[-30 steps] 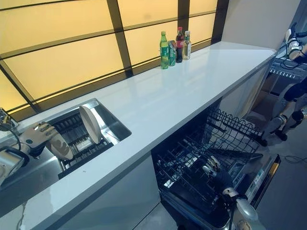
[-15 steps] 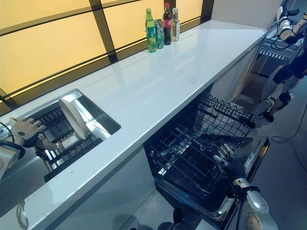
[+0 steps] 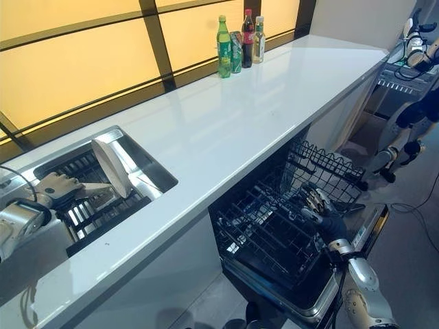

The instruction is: Pick up plates and place into dishwasher.

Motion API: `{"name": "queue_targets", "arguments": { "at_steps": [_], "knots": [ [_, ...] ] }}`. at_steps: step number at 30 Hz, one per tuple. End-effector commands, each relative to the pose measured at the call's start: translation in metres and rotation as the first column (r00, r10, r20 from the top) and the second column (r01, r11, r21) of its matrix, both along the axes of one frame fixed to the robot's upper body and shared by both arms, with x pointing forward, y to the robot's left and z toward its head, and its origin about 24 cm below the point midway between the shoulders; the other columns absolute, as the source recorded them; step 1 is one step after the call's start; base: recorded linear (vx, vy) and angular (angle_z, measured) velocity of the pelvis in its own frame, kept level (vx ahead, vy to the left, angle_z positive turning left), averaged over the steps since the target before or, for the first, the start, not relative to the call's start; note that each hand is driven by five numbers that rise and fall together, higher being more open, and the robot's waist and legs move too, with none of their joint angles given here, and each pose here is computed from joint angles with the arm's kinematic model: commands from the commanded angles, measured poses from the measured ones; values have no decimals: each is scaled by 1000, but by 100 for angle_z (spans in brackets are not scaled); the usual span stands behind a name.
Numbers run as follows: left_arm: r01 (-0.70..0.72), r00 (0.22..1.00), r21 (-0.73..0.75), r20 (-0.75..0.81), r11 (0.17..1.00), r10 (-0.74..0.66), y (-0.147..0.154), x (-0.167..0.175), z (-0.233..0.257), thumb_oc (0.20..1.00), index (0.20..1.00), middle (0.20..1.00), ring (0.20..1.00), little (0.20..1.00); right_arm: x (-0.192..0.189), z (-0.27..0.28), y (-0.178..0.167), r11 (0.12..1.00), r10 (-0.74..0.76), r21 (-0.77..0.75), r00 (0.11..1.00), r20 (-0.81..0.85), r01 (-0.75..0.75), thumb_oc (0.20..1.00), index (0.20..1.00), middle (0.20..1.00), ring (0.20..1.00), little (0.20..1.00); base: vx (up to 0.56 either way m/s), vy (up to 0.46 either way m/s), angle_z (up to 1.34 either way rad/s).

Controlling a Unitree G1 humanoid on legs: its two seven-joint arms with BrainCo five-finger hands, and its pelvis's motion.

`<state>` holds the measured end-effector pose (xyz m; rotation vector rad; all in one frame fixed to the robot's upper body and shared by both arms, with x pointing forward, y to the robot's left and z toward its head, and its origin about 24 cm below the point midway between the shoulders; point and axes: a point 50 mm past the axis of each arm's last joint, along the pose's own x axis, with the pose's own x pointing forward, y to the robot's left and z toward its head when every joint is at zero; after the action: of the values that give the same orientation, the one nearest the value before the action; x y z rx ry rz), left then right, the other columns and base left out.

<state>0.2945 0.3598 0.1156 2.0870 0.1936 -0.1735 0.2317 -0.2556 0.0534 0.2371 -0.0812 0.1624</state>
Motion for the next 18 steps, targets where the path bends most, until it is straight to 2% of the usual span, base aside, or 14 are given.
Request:
{"name": "queue_targets", "arguments": {
  "at_steps": [1,8,14,16,18],
  "knots": [
    [-40,968,-15,247,999,42,14,6,71,200,200,200,200,200,14,52,4,999,20,29,964,266,-28,1000,1000,1000,1000,1000,18,-56,5],
    [-185,949,70,271,980,160,28,-3,105,200,200,200,200,200,19,73,8,999,38,15,940,340,-46,1000,1000,1000,1000,1000,7,-47,7],
    [-232,893,23,401,973,203,36,-13,145,200,200,200,200,200,20,103,12,996,70,-86,886,458,-35,1000,1000,1000,1000,1000,0,-43,9],
    [-209,864,8,471,978,181,37,-17,159,200,200,200,200,200,20,117,14,991,86,-132,856,509,-21,1000,1000,1000,1000,1000,3,-32,6],
    [-102,809,-3,582,995,85,29,-18,173,200,200,200,200,200,20,134,18,982,103,-187,811,576,8,1000,1000,1000,1000,1000,-5,-30,6]
  ]
}}
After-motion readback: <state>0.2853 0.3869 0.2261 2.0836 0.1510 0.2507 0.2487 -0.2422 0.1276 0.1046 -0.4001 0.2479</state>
